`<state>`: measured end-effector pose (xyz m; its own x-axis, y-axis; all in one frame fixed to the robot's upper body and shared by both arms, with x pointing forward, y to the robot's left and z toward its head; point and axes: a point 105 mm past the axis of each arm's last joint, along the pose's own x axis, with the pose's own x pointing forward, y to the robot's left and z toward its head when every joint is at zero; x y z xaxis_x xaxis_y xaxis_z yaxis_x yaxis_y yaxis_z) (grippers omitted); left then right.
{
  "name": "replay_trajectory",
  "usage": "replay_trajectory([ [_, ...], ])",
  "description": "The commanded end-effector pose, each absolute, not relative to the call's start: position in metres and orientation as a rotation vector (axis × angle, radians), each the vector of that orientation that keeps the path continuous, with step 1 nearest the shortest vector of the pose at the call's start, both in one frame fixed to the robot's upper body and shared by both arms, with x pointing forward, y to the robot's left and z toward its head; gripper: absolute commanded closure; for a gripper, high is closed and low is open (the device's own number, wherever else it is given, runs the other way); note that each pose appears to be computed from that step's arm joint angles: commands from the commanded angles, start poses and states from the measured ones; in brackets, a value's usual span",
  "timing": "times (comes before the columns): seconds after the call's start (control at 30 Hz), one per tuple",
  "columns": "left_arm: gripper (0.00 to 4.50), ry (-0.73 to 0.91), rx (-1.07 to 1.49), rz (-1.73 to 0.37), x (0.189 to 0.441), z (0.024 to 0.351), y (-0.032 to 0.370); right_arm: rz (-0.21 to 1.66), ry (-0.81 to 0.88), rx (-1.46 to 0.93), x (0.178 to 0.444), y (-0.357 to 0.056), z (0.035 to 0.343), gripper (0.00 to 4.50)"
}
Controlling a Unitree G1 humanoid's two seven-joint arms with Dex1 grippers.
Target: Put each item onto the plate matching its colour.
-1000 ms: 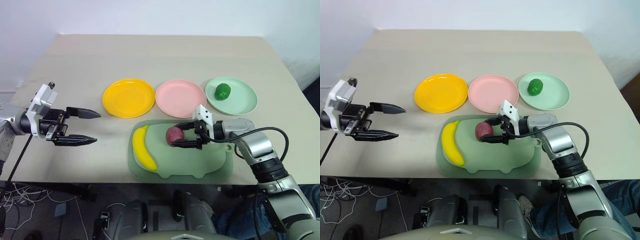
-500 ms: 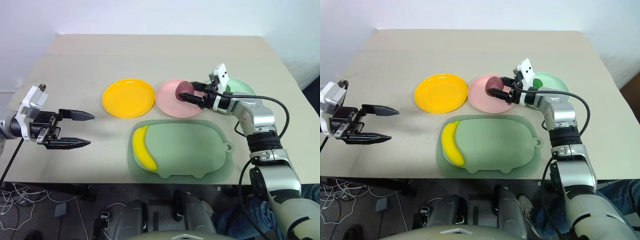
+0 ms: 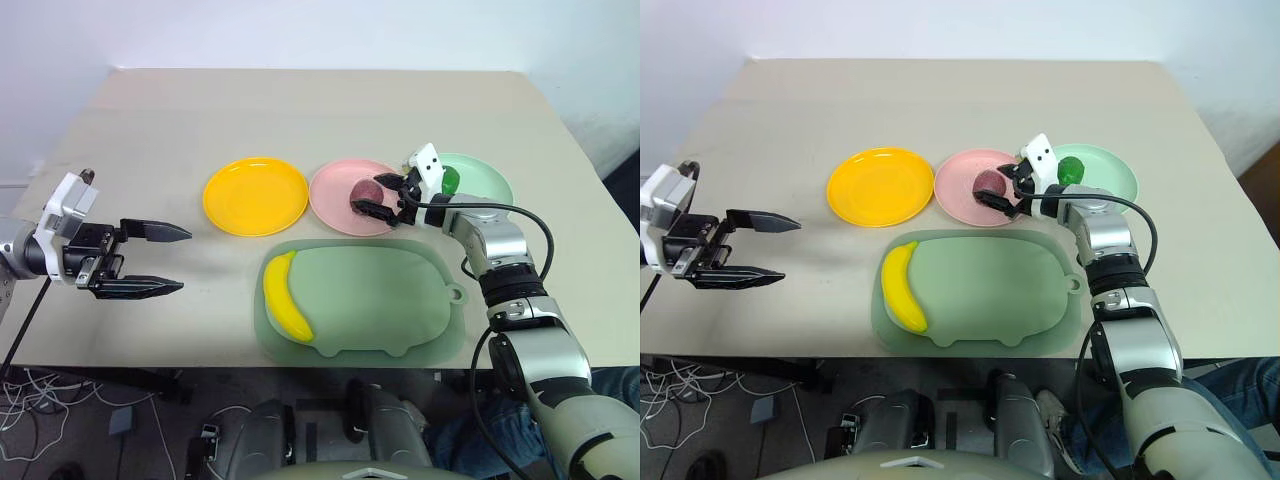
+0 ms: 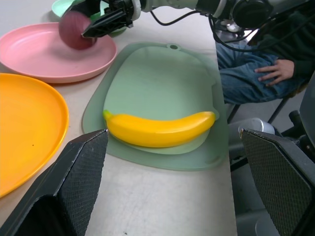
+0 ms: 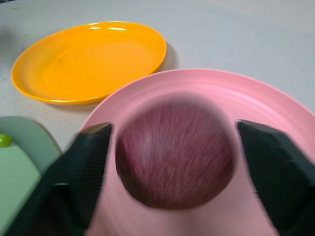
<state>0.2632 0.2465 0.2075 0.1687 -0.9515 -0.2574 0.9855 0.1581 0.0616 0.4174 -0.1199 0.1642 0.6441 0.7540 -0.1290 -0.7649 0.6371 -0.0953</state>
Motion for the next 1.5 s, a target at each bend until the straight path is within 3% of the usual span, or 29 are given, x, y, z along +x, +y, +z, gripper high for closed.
replay_trajectory([
  [0.03, 0.0, 0.121, 0.27, -1.4, 0.262, 0.219, 0.245, 0.884, 0.009, -0.132, 0.418, -0.119, 0.188, 0.01],
  [0.13, 0.0, 0.117, 0.27, -1.402, 0.263, 0.22, 0.245, 0.86, -0.031, -0.168, 0.418, -0.121, 0.195, 0.01],
  [0.2, 0.0, 0.114, 0.27, -1.402, 0.263, 0.221, 0.245, 0.883, -0.083, -0.056, 0.416, -0.119, 0.212, 0.01],
  [0.37, 0.0, 0.112, 0.278, -1.403, 0.265, 0.222, 0.244, 1.123, -0.122, 0.037, 0.376, -0.094, 0.229, 0.01],
  [0.57, 0.0, 0.112, 0.28, -1.401, 0.267, 0.221, 0.243, 1.3, -0.03, -0.025, 0.335, -0.071, 0.206, 0.01],
  [0.7, 0.0, 0.108, 0.28, -1.397, 0.269, 0.221, 0.242, 1.301, 0.011, 0.0, 0.333, -0.071, 0.201, 0.01],
  [0.9, 0.0, 0.09, 0.276, -1.401, 0.273, 0.221, 0.238, 1.394, 0.182, -0.117, 0.315, -0.124, 0.188, 0.01],
  [1.1, 0.0, 0.046, 0.26, -1.342, 0.292, 0.219, 0.23, 1.318, 0.276, -0.297, 0.318, -0.187, 0.192, 0.01],
  [1.27, 0.0, 0.061, 0.231, -1.326, 0.299, 0.211, 0.217, 1.242, 0.306, -0.32, 0.327, -0.215, 0.196, 0.01],
  [1.5, 0.0, 0.271, 0.049, -1.346, 0.307, 0.2, 0.182, 1.17, 0.306, -0.37, 0.336, -0.23, 0.194, 0.01],
])
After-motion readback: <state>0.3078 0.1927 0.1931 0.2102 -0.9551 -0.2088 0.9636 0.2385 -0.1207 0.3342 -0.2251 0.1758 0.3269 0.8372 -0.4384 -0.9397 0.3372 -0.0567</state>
